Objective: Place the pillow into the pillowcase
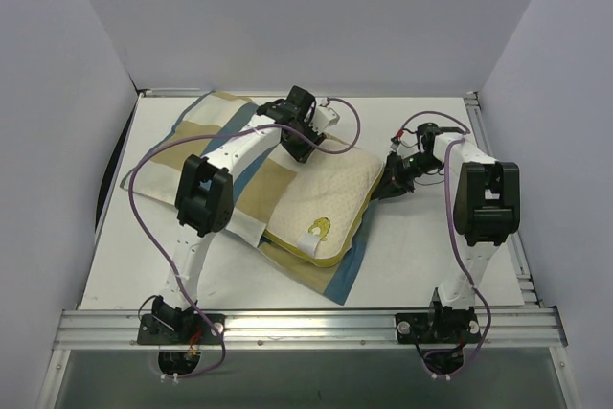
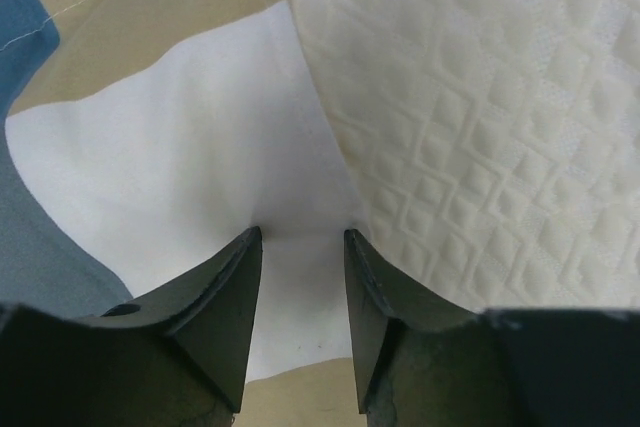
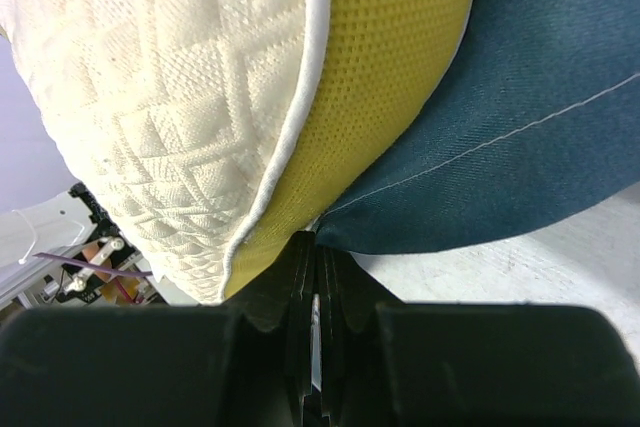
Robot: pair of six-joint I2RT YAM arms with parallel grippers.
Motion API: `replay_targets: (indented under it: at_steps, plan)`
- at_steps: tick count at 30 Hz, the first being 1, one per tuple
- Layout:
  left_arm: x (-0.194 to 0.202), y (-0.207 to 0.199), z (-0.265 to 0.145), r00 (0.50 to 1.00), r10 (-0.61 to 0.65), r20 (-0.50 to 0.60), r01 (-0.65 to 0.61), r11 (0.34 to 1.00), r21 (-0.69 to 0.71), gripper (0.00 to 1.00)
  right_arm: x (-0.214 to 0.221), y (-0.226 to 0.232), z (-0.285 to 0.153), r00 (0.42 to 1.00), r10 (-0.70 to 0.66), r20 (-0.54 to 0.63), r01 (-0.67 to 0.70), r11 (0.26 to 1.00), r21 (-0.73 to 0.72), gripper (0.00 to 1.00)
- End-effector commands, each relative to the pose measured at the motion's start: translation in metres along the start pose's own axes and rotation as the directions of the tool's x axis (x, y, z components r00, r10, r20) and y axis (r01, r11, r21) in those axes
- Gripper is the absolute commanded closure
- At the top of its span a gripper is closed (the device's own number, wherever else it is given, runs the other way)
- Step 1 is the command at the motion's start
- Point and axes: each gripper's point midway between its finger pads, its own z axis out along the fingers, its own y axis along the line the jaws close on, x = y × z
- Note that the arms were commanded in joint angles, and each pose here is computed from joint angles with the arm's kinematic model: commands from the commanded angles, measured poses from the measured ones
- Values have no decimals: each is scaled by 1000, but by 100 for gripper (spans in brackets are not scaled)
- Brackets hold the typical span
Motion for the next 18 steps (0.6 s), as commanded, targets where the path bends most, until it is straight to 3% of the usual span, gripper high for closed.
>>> replay_targets:
  at_steps: [1,6,12,18]
  plan:
    - [-37,-14,-36,993,-15,117,9,998,55,52,9,20,-13,1000,-22,-7,22,999,-34,100]
    - [-34,-29,-31,995,14,96,-19,998,52,49,10,21,-13,1000,-22,-10,22,999,-35,100]
    - [-11,-14,-10,1000,15,8,-15,1000,-16,51,12,21,-14,1000,-26,-8,26,999,-34,100]
    - [3,18,-4,998,22,-52,-29,990,-139,66,14,19,-13,1000,-24,-17,23,999,-32,100]
